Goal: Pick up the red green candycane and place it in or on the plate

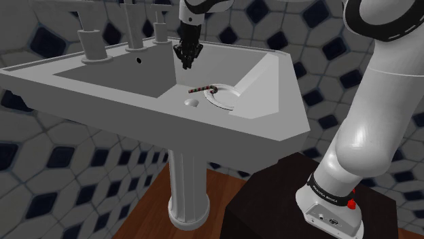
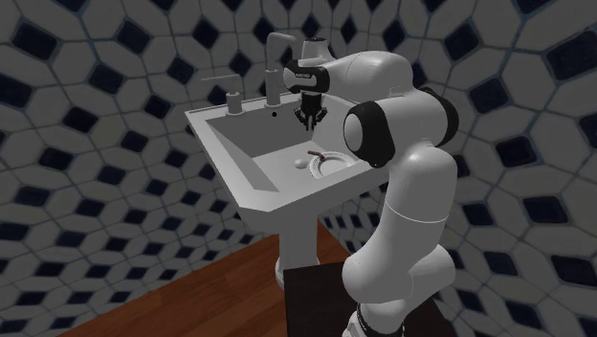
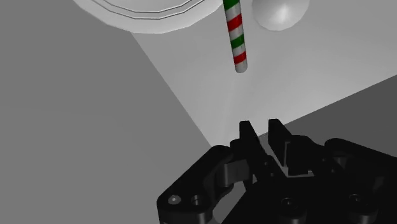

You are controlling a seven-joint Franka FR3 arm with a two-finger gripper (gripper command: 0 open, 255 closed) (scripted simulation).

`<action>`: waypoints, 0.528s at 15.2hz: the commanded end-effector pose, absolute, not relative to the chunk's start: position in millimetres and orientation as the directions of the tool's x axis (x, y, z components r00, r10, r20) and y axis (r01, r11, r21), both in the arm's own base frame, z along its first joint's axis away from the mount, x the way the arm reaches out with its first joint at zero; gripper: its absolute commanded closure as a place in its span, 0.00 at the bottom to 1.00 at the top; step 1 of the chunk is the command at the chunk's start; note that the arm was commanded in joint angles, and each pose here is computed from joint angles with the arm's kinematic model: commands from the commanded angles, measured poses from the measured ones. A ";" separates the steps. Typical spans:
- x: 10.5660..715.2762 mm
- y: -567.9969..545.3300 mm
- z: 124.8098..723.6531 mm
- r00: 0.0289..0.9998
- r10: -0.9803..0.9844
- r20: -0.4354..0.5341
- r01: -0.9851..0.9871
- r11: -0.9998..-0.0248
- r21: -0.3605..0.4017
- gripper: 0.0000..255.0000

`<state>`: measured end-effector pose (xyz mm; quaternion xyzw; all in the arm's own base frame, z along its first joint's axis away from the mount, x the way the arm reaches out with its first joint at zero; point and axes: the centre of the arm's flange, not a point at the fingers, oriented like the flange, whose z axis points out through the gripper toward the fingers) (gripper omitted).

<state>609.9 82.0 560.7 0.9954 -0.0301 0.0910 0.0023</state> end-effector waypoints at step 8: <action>610.8 82.0 558.6 0.982 -0.059 0.181 -0.060 -0.998 0.000 0.00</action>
